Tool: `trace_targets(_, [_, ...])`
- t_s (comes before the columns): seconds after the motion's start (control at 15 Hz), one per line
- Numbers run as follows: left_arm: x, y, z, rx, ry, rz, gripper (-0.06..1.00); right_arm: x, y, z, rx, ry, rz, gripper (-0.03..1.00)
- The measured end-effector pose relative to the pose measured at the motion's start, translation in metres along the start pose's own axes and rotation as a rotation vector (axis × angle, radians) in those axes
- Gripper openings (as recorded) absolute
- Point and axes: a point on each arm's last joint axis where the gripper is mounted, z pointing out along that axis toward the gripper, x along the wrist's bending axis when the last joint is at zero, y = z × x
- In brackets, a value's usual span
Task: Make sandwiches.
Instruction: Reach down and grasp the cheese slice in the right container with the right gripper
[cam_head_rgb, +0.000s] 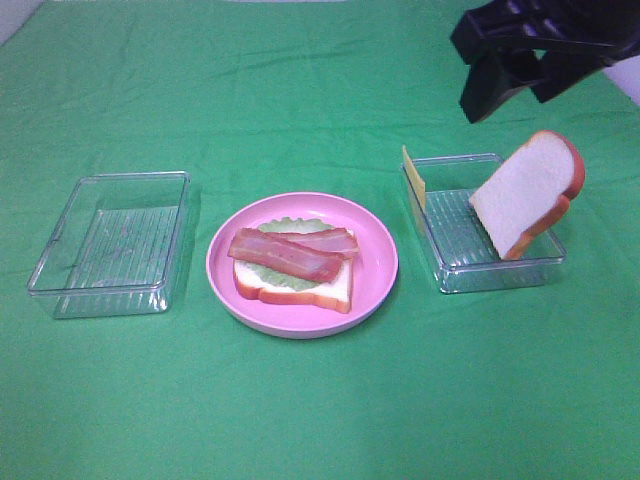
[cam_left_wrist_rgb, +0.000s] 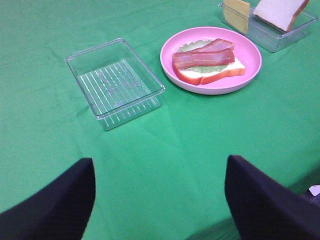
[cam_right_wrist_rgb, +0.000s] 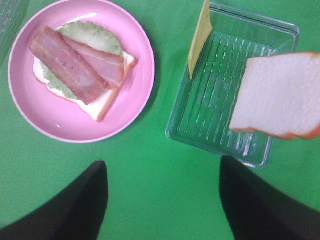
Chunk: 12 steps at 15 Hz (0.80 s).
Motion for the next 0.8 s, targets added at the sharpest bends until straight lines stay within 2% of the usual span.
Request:
trace_targets(0.27, [0.0, 0.0, 0.0, 0.0, 0.0, 0.0, 0.69, 0.002, 0.048, 0.055, 0.07, -0.004, 0.0, 0.6])
trace_targets(0.53, [0.0, 0.0, 0.0, -0.001, 0.0, 0.0, 0.69, 0.003, 0.088, 0.121, 0.219, -0.007, 0.006, 0.6])
trace_targets(0.8, [0.0, 0.0, 0.0, -0.001, 0.0, 0.0, 0.69, -0.012, 0.11, 0.15, 0.234, 0.099, 0.114, 0.6])
